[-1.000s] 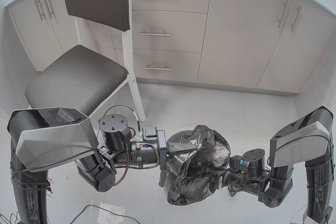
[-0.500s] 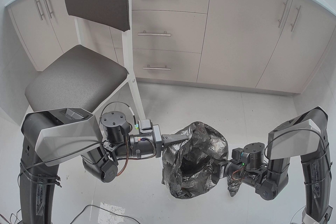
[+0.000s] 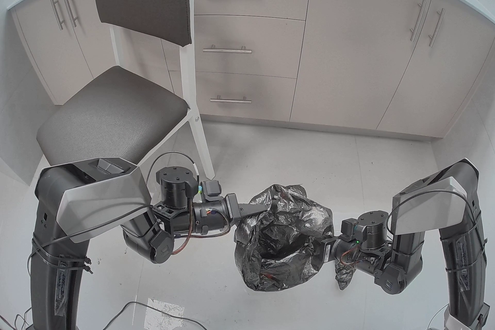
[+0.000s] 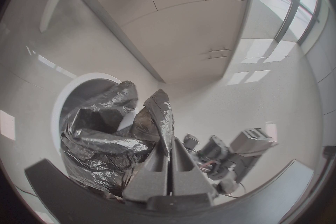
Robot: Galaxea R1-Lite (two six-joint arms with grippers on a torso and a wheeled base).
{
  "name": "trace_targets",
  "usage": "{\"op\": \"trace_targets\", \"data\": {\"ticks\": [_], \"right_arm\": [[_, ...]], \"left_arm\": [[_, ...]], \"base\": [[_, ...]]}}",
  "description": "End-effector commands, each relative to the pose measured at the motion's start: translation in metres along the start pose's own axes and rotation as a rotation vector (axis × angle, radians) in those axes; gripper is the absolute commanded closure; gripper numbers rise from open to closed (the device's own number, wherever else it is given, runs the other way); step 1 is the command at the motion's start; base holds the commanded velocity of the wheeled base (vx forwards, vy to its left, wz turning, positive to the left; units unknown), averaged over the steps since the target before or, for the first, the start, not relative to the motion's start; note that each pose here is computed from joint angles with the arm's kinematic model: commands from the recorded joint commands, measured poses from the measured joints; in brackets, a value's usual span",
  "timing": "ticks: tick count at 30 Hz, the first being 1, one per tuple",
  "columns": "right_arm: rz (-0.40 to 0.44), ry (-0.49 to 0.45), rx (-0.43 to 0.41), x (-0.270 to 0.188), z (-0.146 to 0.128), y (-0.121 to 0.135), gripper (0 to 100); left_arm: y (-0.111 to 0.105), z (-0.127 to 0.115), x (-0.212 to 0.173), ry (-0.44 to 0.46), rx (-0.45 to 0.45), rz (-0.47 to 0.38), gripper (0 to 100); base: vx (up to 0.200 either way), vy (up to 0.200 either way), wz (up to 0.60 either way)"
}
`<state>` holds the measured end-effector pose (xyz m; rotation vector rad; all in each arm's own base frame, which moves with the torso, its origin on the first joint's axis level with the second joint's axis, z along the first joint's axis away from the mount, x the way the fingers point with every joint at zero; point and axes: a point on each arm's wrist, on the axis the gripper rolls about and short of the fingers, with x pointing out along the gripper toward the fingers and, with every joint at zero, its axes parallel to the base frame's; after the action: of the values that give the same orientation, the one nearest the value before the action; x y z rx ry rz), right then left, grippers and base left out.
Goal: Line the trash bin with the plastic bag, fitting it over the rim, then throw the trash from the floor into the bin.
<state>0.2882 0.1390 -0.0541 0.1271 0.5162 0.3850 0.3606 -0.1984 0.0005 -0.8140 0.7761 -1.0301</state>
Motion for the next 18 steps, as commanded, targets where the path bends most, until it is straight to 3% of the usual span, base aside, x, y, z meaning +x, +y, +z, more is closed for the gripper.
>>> {"op": "trace_targets", "data": {"ticks": [1, 2, 3, 4, 7, 11, 15, 18], "right_arm": [[0.002, -0.029, 0.001, 0.001, 0.004, 0.0, 100], [0.003, -0.032, 0.001, 0.002, 0.005, 0.0, 100], [0.002, -0.034, 0.002, 0.003, 0.005, 0.0, 100], [0.002, -0.037, 0.002, 0.004, 0.005, -0.001, 100], [-0.007, -0.044, 0.004, 0.01, 0.004, -0.003, 100], [-0.089, -0.06, -0.026, 0.021, 0.0, -0.013, 100], [-0.121, -0.07, -0.037, 0.025, 0.0, -0.021, 100], [-0.129, -0.08, -0.049, 0.027, 0.002, -0.024, 100]], "left_arm": [[-0.016, 0.0, 0.014, -0.075, 0.168, 0.222, 100], [-0.016, 0.0, 0.015, -0.082, 0.184, 0.247, 100], [-0.016, 0.0, 0.022, -0.135, 0.257, 0.381, 100], [-0.019, 0.001, 0.026, -0.167, 0.281, 0.441, 100], [-0.021, 0.002, 0.031, -0.192, 0.303, 0.482, 100], [-0.015, 0.0, 0.034, -0.176, 0.342, 0.505, 100], [-0.002, -0.005, 0.036, -0.181, 0.456, 0.605, 100], [-0.003, -0.005, 0.037, -0.186, 0.508, 0.615, 100]], "base": [[0.0, 0.0, 0.0], [0.0, 0.0, 0.0], [0.0, 0.0, 0.0], [0.0, 0.0, 0.0], [0.0, 0.0, 0.0], [0.0, 0.0, 0.0], [0.0, 0.0, 0.0], [0.0, 0.0, 0.0]]}}
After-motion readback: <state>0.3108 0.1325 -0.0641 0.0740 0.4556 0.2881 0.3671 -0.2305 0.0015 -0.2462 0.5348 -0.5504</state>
